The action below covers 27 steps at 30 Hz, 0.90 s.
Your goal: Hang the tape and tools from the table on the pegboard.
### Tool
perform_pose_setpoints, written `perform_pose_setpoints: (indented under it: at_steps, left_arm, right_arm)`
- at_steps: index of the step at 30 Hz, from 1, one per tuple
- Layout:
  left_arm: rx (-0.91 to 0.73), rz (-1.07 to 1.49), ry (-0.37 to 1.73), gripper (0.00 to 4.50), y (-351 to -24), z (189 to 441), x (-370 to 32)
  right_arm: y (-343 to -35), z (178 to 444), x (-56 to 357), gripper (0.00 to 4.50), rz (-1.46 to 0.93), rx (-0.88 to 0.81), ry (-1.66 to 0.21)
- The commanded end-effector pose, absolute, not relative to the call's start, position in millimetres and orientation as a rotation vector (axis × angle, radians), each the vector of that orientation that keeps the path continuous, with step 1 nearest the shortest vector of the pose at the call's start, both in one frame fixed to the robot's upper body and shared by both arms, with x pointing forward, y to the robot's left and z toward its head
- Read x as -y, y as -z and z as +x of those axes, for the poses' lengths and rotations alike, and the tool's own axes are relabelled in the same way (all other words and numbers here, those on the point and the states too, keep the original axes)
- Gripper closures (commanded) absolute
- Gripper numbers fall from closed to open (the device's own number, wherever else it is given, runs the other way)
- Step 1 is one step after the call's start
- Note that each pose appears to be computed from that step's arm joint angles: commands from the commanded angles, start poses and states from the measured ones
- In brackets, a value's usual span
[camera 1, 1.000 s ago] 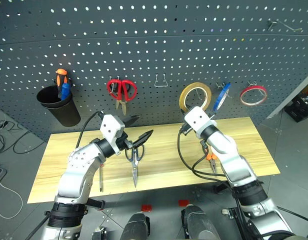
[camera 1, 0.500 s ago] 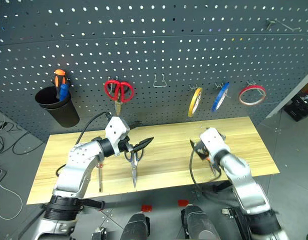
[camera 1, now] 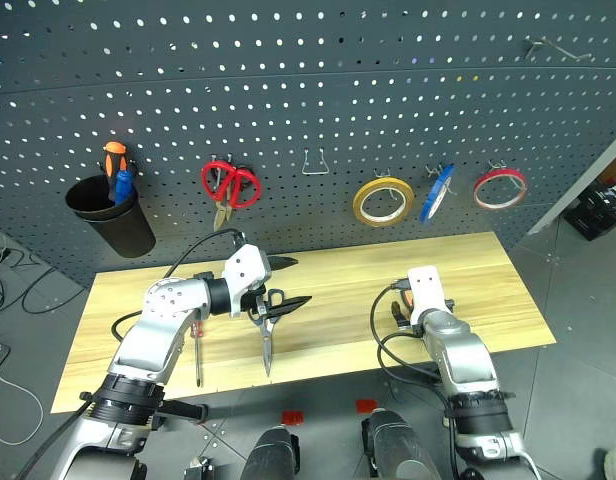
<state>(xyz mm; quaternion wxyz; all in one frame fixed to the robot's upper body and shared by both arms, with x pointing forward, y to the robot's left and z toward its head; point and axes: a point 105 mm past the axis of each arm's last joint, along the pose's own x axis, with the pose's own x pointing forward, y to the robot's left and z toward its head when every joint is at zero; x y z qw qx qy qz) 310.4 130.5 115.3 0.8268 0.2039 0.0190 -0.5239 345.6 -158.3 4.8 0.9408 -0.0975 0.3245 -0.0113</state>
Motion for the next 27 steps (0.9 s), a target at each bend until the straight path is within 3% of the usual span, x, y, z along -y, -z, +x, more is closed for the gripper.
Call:
perform_pose_setpoints:
  at_steps: [1, 18, 21, 25, 27]
  left_arm:
    - [0.003, 0.459, 1.126, 0.62, -123.8, 310.5, -126.0]
    - [0.011, 0.444, 1.094, 0.62, -120.1, 312.0, -126.3]
    - [0.012, 0.446, 1.091, 0.62, -119.8, 312.2, -126.7]
    - [-0.002, 0.422, 1.092, 0.62, -119.6, 309.4, -131.8]
    - [-0.009, 0.396, 1.083, 0.62, -119.3, 308.2, -135.9]
  right_arm:
    - [-11.3, 359.7, 166.6, 0.04, -0.161, -0.636, 0.047]
    - [25.0, 364.0, 173.6, 0.04, -0.104, -0.828, -0.015]
    - [32.3, 360.1, 173.9, 0.59, -0.042, -0.876, -0.007]
    - [28.6, 359.2, 167.8, 1.75, -0.072, -0.871, -0.047]
    - [23.6, 361.2, 164.4, 1.77, -0.112, -0.835, -0.065]
